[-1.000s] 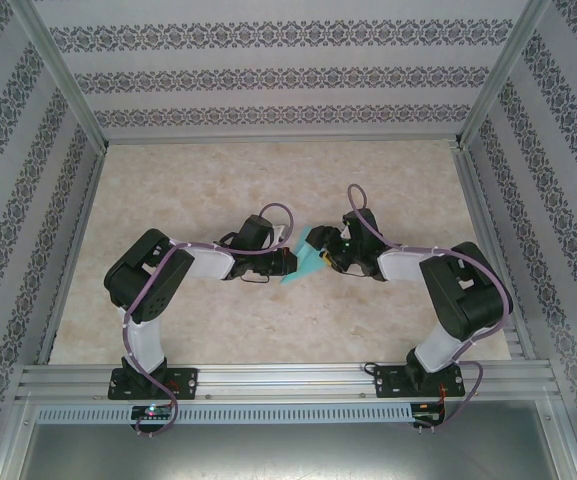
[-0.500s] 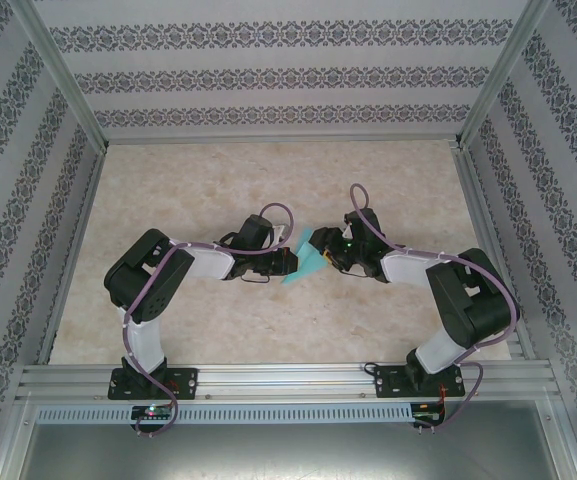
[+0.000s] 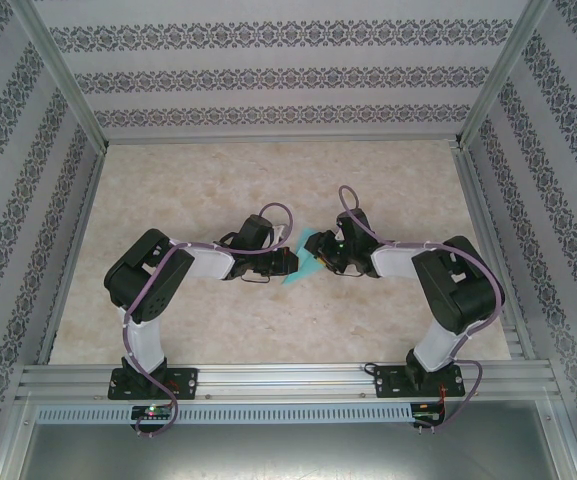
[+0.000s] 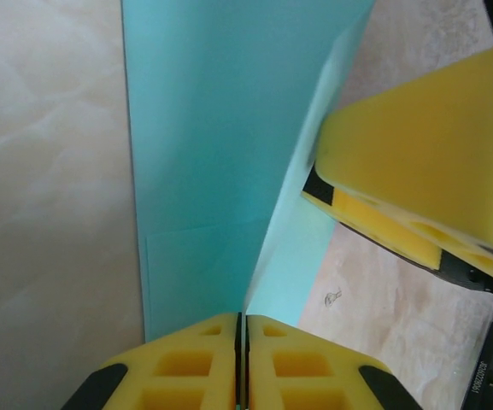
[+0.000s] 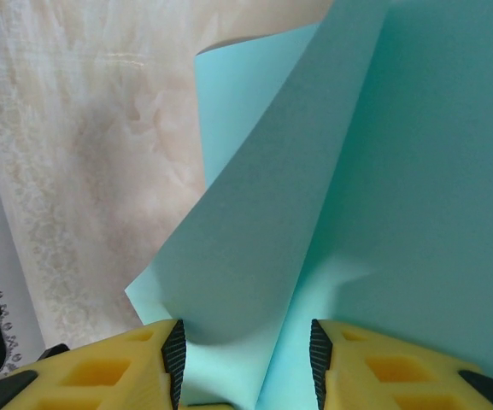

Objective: Fold a paper plane with a square sheet of paper (pick it up from the middle)
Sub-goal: Fourth fold the wing at the center of the table.

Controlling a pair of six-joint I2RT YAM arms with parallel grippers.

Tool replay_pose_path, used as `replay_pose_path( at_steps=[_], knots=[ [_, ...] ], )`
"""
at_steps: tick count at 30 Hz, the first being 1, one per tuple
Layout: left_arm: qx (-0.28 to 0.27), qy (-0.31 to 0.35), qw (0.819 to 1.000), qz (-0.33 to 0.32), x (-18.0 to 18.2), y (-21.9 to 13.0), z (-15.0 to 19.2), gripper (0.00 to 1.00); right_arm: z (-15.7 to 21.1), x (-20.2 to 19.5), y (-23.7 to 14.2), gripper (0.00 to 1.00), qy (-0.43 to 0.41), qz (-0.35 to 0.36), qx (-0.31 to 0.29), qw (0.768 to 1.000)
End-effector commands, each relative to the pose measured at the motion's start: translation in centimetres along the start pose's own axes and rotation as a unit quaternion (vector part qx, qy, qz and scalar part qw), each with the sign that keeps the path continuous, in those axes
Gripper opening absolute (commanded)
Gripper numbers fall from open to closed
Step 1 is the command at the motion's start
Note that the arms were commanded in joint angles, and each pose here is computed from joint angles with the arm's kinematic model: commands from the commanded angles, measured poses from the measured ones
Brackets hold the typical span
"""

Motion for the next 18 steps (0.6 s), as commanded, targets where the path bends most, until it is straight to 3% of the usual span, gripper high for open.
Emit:
replay_pose_path(
  at_steps=[1,10,15,18],
  knots=[
    [-0.002,-0.007,1.0,0.019,0.0,0.2,-0.5,0.16,0.2,-0.2,0.6,0.45,-0.005,0.014,0.008,1.0],
    [-0.033,-0.01,0.999,0.01,0.0,-2.9,-1.9,0.45,0.4,-2.7,0.9,0.52,0.012,0.081,0.013,0.997],
    [-0.054,-0.013,0.998,-0.003,0.0,-4.5,-2.5,0.46,0.7,-4.1,1.1,0.52,0.014,0.118,0.021,0.993],
    [-0.057,-0.014,0.998,0.006,-0.4,-4.6,-2.6,0.38,0.9,-4.9,1.3,0.51,0.016,0.143,0.023,0.989]
  ],
)
Point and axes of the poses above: each hand's point on the last joint's axis, 136 mm out from that joint toward the fingers, its own y axis out along the fingers, its own x axis along the line the jaws close on, z = x × y, the point moved 2 cm from there along -y, back along the fingers, and after that the axes turned 7 degrees about y, right-handed, at the moved point
